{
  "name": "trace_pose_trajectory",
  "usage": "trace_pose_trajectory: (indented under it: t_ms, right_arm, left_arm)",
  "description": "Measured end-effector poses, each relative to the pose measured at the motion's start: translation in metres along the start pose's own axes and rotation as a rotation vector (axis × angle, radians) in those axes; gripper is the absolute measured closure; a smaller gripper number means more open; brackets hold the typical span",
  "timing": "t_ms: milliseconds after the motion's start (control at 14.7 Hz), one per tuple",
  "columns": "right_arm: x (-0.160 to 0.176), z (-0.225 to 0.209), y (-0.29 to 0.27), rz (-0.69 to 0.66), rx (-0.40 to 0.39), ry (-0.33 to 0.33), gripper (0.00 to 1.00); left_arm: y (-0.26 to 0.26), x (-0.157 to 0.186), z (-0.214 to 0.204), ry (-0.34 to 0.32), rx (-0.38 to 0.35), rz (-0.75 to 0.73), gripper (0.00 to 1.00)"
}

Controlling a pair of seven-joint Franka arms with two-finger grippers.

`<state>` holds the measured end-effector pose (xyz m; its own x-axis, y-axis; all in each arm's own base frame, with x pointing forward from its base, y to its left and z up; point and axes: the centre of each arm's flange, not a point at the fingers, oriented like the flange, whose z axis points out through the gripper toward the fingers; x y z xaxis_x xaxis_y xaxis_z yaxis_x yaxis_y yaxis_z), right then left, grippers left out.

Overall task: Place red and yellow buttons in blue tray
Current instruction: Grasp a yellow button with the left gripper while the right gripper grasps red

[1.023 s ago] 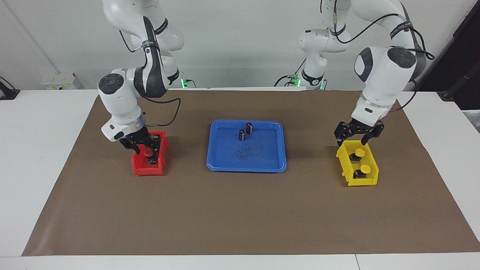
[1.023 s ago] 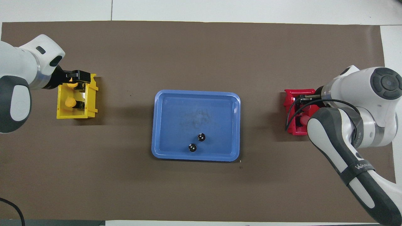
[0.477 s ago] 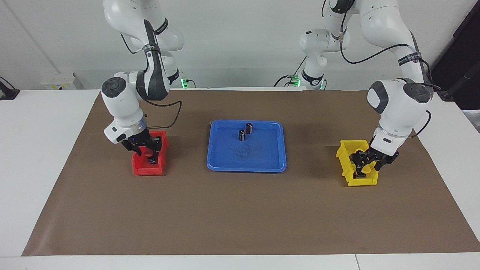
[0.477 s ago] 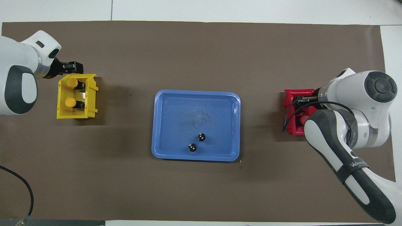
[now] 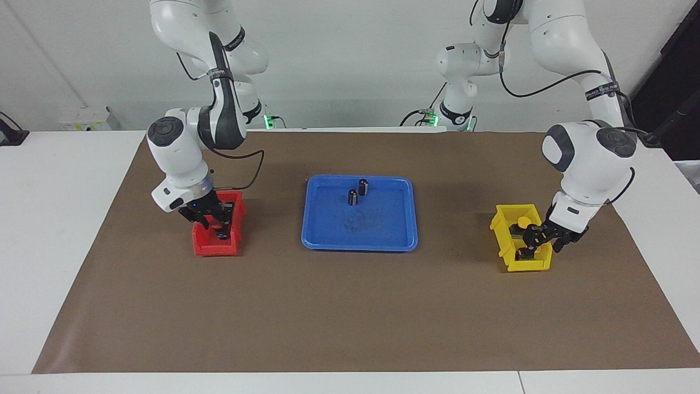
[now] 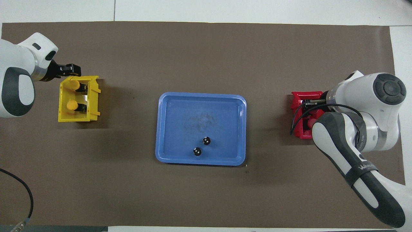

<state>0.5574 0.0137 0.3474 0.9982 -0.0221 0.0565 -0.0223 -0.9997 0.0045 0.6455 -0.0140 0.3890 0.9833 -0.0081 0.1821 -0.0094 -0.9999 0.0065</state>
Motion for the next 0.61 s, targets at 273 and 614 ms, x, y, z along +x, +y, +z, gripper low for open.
trace_pose_trajectory:
  t_ms: [273,614]
  right_arm:
    - [-0.001,0.001,0.000,0.000,0.000,-0.003,0.59]
    - [0.025,-0.048,0.000,0.001,-0.006,-0.068,0.59]
  left_arm:
    - [0.000,-0.009,0.016,0.004,-0.001,0.001,0.25]
    - [0.000,-0.017,0.029,-0.002,-0.001,0.002,0.55]
